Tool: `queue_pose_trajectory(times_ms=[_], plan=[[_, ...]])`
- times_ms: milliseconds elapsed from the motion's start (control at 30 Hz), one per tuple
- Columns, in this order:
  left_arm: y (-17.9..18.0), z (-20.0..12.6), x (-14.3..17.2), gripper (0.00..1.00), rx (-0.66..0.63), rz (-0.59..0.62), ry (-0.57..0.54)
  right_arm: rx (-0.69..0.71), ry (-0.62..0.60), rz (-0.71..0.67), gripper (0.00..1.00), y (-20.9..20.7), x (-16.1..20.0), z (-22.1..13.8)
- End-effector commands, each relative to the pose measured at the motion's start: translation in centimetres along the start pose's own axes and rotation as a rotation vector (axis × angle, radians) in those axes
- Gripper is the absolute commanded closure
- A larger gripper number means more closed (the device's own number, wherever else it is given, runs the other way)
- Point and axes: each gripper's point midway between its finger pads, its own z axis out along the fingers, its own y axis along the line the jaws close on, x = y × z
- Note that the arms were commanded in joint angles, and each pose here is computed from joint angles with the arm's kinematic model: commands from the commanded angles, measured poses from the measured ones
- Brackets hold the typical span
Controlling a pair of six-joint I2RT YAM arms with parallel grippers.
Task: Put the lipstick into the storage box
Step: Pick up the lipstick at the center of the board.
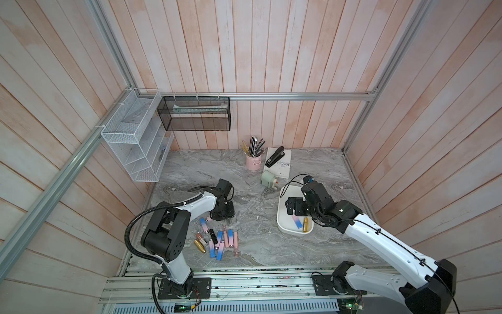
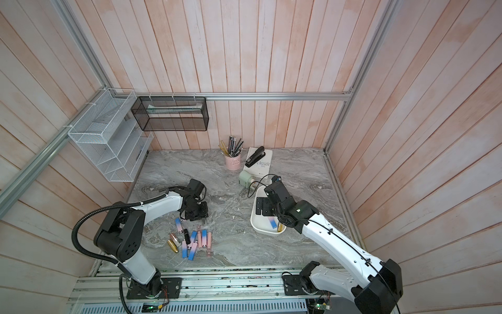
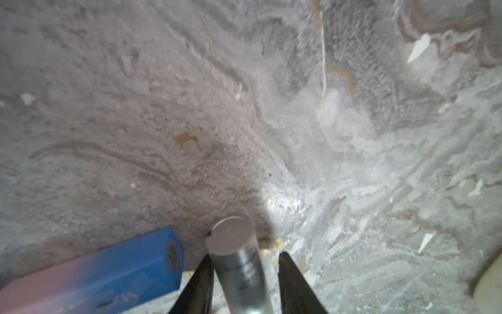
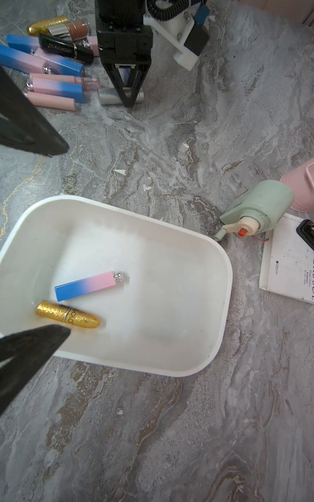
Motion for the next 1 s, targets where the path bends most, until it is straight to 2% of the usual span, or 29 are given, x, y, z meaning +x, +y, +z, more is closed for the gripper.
queue_pose_trajectory(times_ms=[0, 133, 233, 400, 667, 833, 967], plan=[[0.2, 0.3, -0.3, 0.59, -0.021, 0.027, 0.005, 0.02, 0.0, 0.009, 0.02, -0.6, 0.1, -0.1], [0.3, 0.7, -0.2, 0.68, -0.029, 0.041, 0.019, 0.019, -0.002, 0.014, 0.02, -0.5, -0.2, 0.0], [0.4, 1.2, -0.1, 0.7, -0.034, 0.049, 0.031, 0.019, 0.0, 0.015, 0.02, -0.3, -0.4, 0.2], [0.0, 1.3, 0.1, 0.84, -0.024, 0.063, 0.054, 0.019, -0.006, 0.024, 0.02, -0.2, -0.7, 0.0], [-5.4, -4.5, -2.9, 0.85, 0.04, 0.173, -0.047, 0.043, -0.006, 0.041, 0.02, -1.0, -0.7, -0.4], [-10.7, -9.2, -5.6, 0.85, 0.115, 0.239, -0.135, 0.053, -0.006, 0.073, 0.02, -1.8, -0.1, -0.9], [-15.4, -11.7, -6.5, 0.85, 0.178, 0.306, -0.178, 0.072, -0.022, 0.102, 0.02, -2.8, 0.2, -2.0]])
